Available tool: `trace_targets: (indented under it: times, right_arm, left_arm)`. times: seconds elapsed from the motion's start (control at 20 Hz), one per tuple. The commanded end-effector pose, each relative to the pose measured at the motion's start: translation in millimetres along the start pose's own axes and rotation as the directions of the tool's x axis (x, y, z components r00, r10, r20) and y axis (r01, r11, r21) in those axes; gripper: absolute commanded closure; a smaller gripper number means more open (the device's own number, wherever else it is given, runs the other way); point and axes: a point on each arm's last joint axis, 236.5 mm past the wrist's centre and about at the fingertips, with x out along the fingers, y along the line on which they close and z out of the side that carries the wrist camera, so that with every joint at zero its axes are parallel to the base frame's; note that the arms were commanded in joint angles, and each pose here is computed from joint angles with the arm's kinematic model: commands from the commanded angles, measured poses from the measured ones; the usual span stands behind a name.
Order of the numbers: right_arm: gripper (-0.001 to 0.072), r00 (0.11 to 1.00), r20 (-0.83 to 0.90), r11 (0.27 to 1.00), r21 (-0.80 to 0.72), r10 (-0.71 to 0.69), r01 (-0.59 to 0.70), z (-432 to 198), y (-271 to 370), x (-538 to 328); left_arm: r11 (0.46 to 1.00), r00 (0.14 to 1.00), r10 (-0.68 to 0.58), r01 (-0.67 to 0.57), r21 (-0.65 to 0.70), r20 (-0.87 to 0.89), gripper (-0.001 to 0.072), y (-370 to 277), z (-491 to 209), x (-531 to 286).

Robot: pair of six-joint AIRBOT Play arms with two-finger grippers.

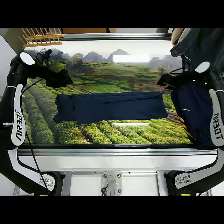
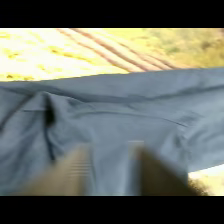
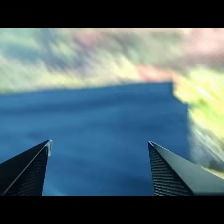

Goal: Fold the clothes and pants, and hang the long-sleeved shirts on hangers.

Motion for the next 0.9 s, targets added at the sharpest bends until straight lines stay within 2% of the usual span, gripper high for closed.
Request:
trace_targets:
  times: [0.0, 0.1, 0.25, 0.55, 0.75, 0.8, 0.85]
  right_arm:
    - [0.0058, 0.991, -0.133, 0.994, 0.105, 0.032, -0.018, -47, -57, -12]
    - [0.0059, 0.985, -0.169, 0.98, 0.198, 0.042, -0.008, -74, -90, -7]
    - [0.0058, 0.972, -0.206, 0.967, 0.247, 0.115, -0.062, -105, -104, 9]
    - [0.0059, 0.936, -0.159, 0.927, 0.265, 0.314, -0.266, -94, -56, 45]
    - [0.0062, 0.929, -0.188, 0.934, 0.231, 0.319, -0.274, -98, -30, 72]
    - [0.012, 0.931, -0.191, 0.938, 0.218, 0.313, -0.27, -98, -25, 76]
    - [0.0282, 0.931, -0.194, 0.94, 0.207, 0.31, -0.27, -98, -20, 79]
  left_arm:
    - [0.997, 1.0, -0.015, 0.014, 0.077, 0.008, 0.0695, -38, -8, -12]
    - [0.991, 0.999, -0.03, 0.032, 0.129, -0.021, 0.0694, -65, -19, -2]
    - [0.978, 0.998, -0.052, 0.06, 0.201, -0.044, 0.0694, -104, -35, 20]
    - [0.964, 0.993, -0.067, 0.089, 0.251, -0.096, 0.0694, -144, -73, 68]
    - [0.965, 0.992, -0.064, 0.09, 0.247, -0.112, 0.0694, -150, -91, 91]
    - [0.965, 0.992, -0.067, 0.093, 0.244, -0.111, 0.0694, -151, -94, 96]
    - [0.967, 0.992, -0.067, 0.091, 0.237, -0.107, 0.0694, -149, -95, 100]
